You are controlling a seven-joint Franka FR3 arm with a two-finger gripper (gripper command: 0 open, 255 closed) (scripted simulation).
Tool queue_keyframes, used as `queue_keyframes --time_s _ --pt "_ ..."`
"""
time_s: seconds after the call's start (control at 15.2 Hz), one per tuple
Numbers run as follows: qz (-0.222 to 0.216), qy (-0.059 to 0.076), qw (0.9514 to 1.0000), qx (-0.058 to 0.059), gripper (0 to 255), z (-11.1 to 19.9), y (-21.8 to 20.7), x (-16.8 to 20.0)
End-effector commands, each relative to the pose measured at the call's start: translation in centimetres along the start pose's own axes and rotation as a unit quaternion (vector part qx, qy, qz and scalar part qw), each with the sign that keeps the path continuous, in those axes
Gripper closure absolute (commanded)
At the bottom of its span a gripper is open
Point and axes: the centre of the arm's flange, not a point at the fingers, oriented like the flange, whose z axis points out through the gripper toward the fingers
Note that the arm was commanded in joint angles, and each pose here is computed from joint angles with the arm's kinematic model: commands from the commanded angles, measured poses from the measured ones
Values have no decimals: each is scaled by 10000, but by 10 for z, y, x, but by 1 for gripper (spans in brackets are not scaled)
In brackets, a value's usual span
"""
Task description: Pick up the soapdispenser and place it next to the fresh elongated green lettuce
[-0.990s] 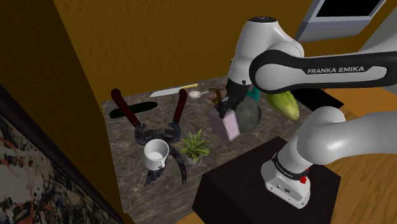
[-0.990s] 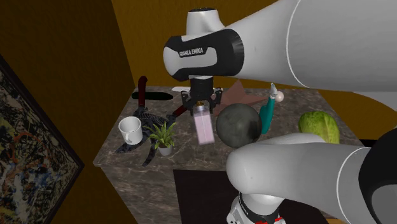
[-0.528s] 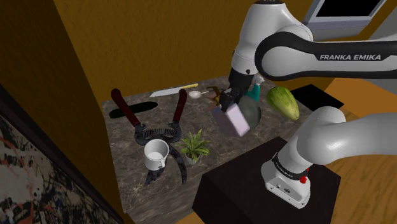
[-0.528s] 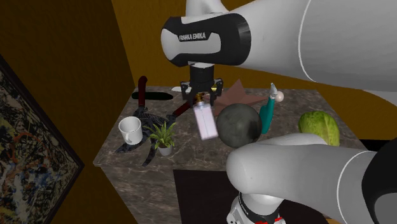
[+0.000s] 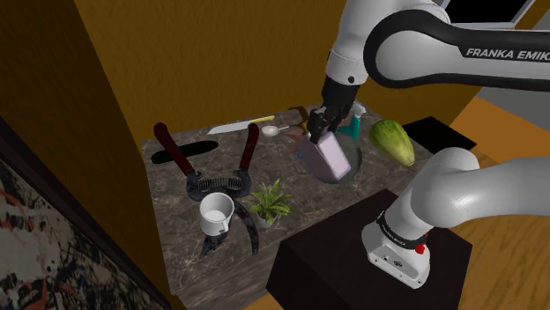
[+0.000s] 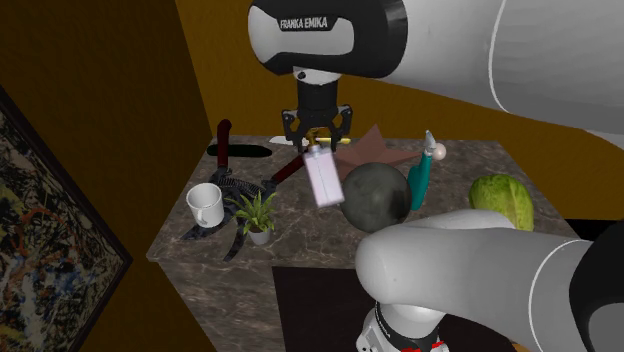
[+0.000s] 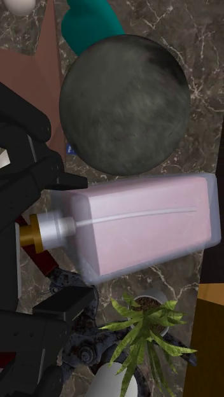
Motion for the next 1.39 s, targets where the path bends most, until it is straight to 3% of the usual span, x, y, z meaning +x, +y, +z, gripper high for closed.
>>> queue_keyframes --time_s 0.0,1.32 --pt "0 0 10000 -1 255 -11 0 0" --pt "0 0 10000 -1 255 -116 1 2"
